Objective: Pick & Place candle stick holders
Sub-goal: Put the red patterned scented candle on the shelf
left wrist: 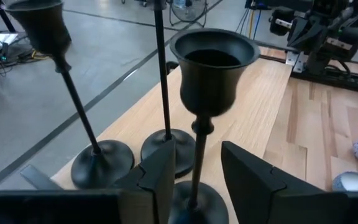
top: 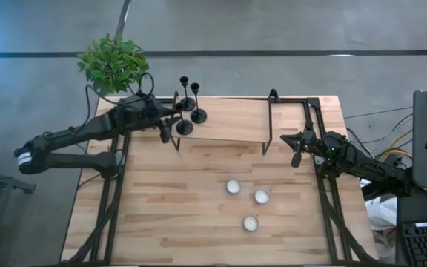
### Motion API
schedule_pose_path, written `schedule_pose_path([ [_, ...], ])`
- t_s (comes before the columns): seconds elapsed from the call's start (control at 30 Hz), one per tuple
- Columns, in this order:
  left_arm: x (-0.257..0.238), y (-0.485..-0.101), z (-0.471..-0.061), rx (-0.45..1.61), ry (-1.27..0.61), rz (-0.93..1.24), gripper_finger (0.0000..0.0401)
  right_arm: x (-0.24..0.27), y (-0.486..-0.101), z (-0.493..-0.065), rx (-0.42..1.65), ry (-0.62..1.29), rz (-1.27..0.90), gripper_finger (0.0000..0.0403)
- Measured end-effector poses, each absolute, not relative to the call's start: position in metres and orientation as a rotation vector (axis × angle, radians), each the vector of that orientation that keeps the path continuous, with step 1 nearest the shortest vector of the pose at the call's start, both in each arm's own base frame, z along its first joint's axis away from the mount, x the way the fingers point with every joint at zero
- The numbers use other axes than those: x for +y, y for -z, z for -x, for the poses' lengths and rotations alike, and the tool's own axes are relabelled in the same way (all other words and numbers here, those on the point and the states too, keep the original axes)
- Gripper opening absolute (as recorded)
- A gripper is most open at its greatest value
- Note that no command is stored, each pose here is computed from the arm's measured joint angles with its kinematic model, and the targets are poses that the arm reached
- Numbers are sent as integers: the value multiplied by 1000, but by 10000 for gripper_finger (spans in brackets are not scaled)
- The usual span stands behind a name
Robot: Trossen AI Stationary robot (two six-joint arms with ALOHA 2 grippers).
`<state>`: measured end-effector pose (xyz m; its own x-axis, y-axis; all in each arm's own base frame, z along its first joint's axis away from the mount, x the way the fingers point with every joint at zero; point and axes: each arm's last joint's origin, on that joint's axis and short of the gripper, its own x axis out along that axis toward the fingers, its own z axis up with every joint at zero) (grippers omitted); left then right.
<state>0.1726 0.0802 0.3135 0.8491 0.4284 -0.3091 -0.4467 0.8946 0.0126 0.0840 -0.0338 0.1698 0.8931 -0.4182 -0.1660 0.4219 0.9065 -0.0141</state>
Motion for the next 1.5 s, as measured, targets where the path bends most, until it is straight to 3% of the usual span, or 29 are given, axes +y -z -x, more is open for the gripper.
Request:
schedule_pose_path([
  [0.33, 66, -311, -145, 418, -412, 97, 143, -34, -170, -84, 167, 436, -22, 8],
  [0.8, 42, -323, -122, 311, -77, 285, 142, -34, -170, -84, 167, 436, -22, 8],
  [1.1, 16, -312, -139, -73, 81, 317, 142, -34, -170, -84, 167, 436, -22, 8],
  [1.3, -12, -284, -151, -83, 30, 243, 142, -34, -170, -84, 167, 436, -22, 8],
  [1.5, -33, -283, -155, -102, -93, 115, 142, -34, -170, -84, 167, 436, -22, 8],
])
